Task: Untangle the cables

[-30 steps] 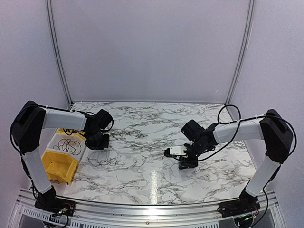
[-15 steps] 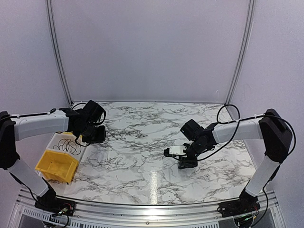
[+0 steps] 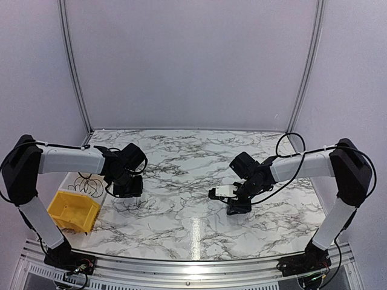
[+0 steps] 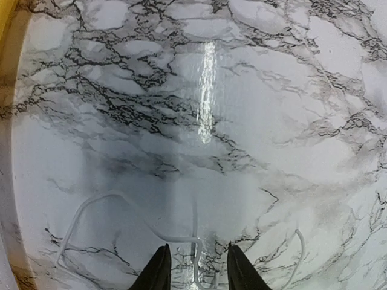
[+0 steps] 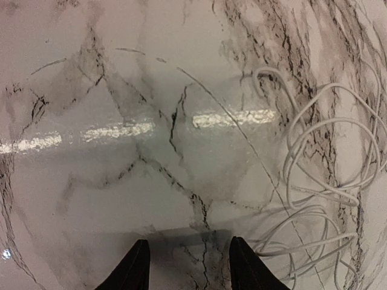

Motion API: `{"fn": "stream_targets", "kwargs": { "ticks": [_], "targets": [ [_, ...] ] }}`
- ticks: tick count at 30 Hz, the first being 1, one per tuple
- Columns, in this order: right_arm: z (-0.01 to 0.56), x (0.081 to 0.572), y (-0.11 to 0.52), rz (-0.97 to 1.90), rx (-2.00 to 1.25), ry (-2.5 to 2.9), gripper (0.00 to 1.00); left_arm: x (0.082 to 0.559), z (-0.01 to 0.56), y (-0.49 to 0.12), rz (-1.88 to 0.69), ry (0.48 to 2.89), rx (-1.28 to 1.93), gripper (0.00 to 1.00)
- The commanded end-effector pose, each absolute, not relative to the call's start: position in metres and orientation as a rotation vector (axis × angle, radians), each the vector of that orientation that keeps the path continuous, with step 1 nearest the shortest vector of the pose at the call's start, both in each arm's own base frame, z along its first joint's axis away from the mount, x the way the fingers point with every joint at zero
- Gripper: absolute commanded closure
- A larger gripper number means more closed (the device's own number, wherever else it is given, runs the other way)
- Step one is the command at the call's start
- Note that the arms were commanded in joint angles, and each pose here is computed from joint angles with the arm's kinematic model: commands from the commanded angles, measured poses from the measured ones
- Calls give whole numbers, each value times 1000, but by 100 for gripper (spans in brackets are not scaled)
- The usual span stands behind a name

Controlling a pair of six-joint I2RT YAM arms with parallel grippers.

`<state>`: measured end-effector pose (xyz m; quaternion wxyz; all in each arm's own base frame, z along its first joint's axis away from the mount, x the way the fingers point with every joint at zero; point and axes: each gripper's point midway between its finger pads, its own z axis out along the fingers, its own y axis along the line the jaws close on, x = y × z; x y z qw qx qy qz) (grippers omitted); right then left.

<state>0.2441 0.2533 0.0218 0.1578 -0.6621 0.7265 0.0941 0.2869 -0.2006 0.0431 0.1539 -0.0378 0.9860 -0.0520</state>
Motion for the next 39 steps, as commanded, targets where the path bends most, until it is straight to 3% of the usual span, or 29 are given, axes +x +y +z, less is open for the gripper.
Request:
{"fn": "stream_targets", "kwargs": {
  "ticks": [1,4,7,8,27,34,39],
  "targets": [
    [15,243,251,240,-1930,2099,54,288,26,-206,-144,2851,-138,68],
    [15,243,250,237,-1931,2099,55,295,21,-208,-129,2841,-134,76],
    [15,243,251,235,-1931,2096,55,301,25,-209,-124,2819,-129,97],
    [15,243,250,235,-1931,2098,55,302,30,-207,-121,2803,-132,100],
    [9,240,249,235,-1957,2115,54,229,175,-63,294,2546,-382,100],
    [6,238,249,231,-1969,2118,54,215,261,-35,195,2350,-467,100],
    [4,237,249,220,-1983,2119,55,195,260,-14,259,2361,-514,100]
  ]
}}
